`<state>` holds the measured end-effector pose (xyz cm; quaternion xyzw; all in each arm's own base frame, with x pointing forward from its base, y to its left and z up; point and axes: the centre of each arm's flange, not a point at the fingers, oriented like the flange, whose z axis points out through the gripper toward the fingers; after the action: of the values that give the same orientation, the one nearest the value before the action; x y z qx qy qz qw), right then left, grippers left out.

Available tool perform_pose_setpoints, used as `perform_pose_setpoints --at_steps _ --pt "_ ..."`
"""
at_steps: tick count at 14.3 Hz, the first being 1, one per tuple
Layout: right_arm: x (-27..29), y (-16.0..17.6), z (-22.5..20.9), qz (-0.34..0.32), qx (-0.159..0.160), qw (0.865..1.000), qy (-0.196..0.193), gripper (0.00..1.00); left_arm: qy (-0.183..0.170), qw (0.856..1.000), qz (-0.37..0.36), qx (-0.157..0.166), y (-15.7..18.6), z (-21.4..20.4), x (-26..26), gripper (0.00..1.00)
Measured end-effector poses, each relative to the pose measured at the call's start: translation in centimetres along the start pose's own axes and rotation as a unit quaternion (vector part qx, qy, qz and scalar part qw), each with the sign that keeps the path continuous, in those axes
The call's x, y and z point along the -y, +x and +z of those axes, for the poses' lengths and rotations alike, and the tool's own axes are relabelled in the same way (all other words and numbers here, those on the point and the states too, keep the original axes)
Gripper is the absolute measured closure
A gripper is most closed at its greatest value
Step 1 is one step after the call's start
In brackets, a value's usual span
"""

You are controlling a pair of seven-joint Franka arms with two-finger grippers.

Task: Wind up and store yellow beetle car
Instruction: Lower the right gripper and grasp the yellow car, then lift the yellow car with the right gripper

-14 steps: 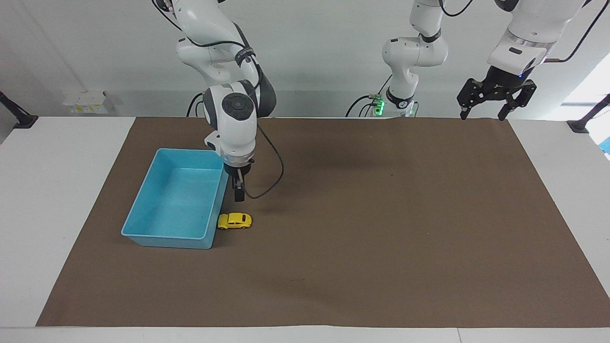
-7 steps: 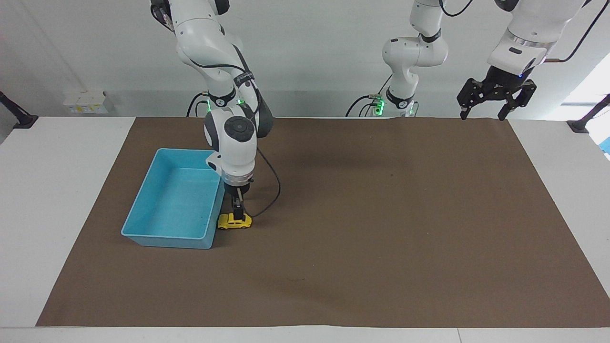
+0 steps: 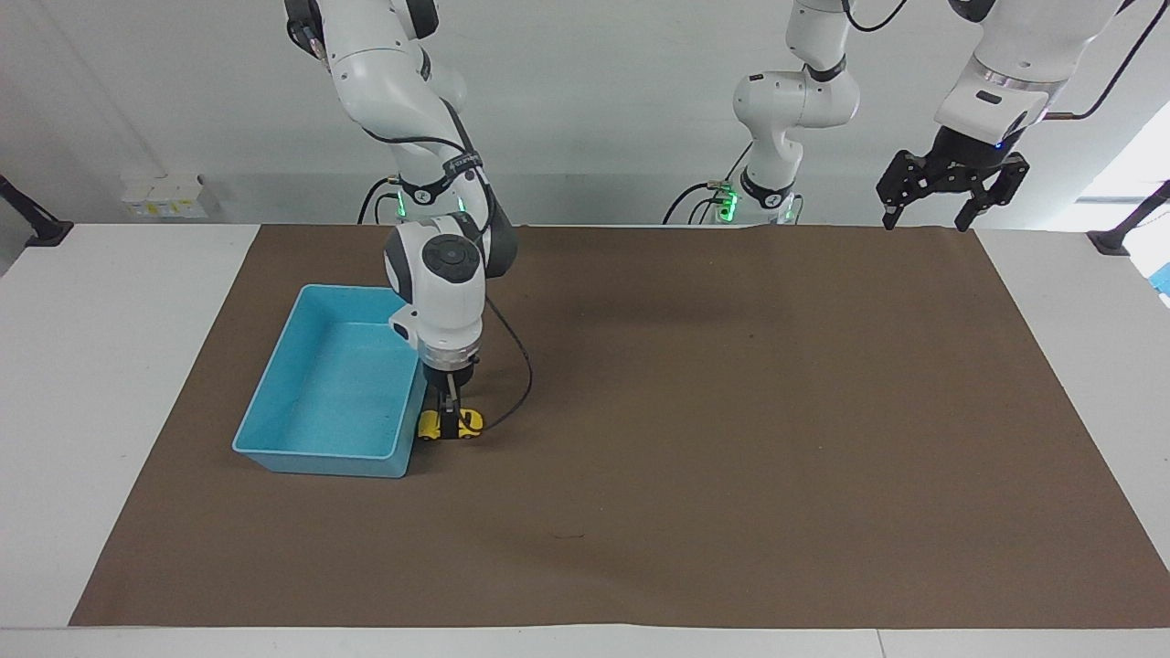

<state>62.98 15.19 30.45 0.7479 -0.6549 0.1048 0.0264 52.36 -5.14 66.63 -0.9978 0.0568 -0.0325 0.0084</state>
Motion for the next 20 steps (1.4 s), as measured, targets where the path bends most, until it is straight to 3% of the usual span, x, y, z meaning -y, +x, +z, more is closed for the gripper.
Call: perform_pose_setpoints --at_steps 6,7,10,11,13,20 --pt "0.2 -0.3 0.1 0.003 0.006 1.0 0.009 0.04 0.0 1.0 0.0 0.0 0.0 0.0 0.0 0.0" --pt "0.2 -0.4 0.1 0.002 0.007 1.0 0.012 0.09 0.0 1.0 0.0 0.0 0.0 0.0 0.0 0.0" --pt "0.2 -0.6 0.4 0.008 0.015 1.0 0.009 0.4 0.0 1.0 0.0 0.0 0.0 0.0 0.0 0.0" --pt "0.2 -0.7 0.5 0.011 0.019 1.0 0.01 0.41 0.0 1.0 0.0 0.0 0.0 0.0 0.0 0.0" --pt "0.2 -0.8 0.5 0.012 0.022 1.0 0.01 0.55 0.0 1.0 0.0 0.0 0.0 0.0 0.0 0.0" --pt "0.0 -4.2 -1.0 -0.014 0.017 1.0 0.0 0.55 0.0 1.0 0.0 0.0 0.0 0.0 0.0 0.0"
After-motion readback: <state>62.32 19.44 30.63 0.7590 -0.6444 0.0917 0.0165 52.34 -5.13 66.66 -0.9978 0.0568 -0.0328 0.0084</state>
